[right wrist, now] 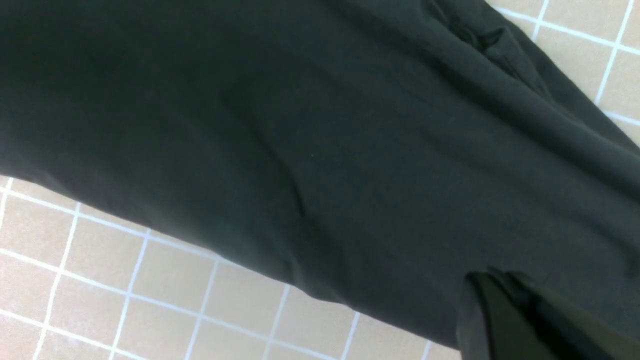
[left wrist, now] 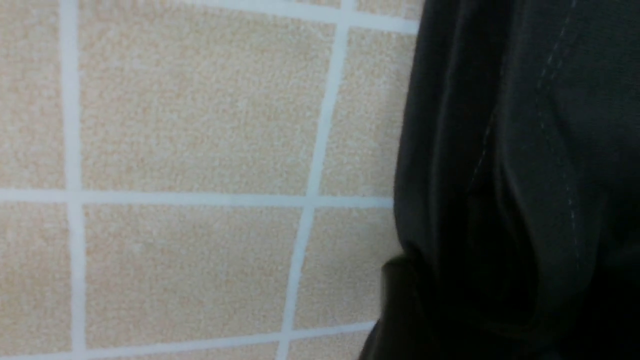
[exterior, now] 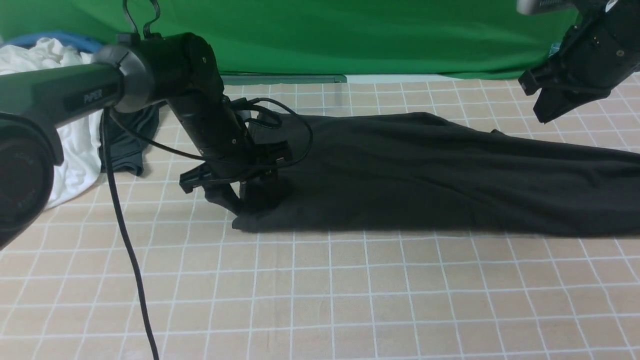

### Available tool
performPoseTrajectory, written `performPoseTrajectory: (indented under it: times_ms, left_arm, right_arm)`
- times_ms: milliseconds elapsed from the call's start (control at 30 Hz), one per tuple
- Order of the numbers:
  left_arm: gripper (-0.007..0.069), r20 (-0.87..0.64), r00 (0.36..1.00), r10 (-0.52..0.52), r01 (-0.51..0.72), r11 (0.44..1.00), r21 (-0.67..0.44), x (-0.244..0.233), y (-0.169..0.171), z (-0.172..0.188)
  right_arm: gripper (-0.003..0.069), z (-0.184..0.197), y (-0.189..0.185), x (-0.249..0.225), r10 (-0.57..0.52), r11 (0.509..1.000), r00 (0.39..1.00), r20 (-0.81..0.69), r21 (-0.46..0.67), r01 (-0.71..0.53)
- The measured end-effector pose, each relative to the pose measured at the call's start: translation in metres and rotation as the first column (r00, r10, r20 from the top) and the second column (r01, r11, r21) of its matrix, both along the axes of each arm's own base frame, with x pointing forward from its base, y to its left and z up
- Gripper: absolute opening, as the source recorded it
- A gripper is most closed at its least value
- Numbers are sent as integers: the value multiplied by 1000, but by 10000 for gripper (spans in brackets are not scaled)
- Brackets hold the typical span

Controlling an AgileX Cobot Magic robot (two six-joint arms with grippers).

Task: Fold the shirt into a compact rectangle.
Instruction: 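Pull the folded dark garment lengthwise by its ends to straighten it flat on the table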

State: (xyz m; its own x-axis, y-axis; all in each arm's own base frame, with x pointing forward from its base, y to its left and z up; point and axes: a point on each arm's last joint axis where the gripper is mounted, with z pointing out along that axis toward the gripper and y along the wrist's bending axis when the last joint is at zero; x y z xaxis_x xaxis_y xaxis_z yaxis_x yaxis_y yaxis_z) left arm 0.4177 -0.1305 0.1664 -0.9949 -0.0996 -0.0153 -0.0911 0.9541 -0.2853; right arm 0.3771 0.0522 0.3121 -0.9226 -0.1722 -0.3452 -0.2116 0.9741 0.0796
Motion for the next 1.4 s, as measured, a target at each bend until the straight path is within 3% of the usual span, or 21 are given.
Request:
performPoseTrajectory:
  times_ms: [67,167,200,333,467,700,800,1000,1067,1133,1400]
  left_arm:
    - [272,0,1000,4,-4,1000,-8,0,-1,0]
    - [92,2,1000,10,-10,1000,-18,1,-2,0]
    - [64,3,1000,12,-12,1000,-19,1,-1,0]
    - [39,-1,1000,24,-24,999,-29,0,4,6]
    - [32,-2,1000,6,-6,1000,-26,-5,15,25]
    - [20,13,1000,-11,11,1000,6,-15,30,56]
    - [19,16,1000,-13,13,1000,8,-16,30,56]
    - [19,41,999,-5,5,1000,6,-13,30,56]
    - [19,44,999,-5,5,1000,6,-13,30,56]
    - [19,45,999,-5,4,1000,6,-13,30,56]
    - [19,47,999,-10,9,1000,7,-13,30,56]
  right_arm:
    - [23,0,0,0,0,1000,1000,0,0,0]
    - [23,0,-5,0,-9,1000,1000,-6,-1,9]
    - [23,0,-9,-1,-12,1000,1000,-15,-4,12]
    - [23,7,-34,-10,-53,999,998,-19,-12,53]
    - [23,12,-73,-31,-162,987,986,-25,-14,162]
    - [48,-19,-120,-64,-318,948,946,-65,-26,317]
    - [134,-41,-132,-62,-361,933,930,-66,-28,360]
    - [516,-81,-159,-44,-446,895,893,-68,-49,443]
    - [602,-93,-167,-39,-490,871,868,-73,-65,486]
    - [631,-103,-174,-36,-515,857,854,-70,-84,509]
    - [630,-124,-188,-19,-519,851,853,-66,-131,508]
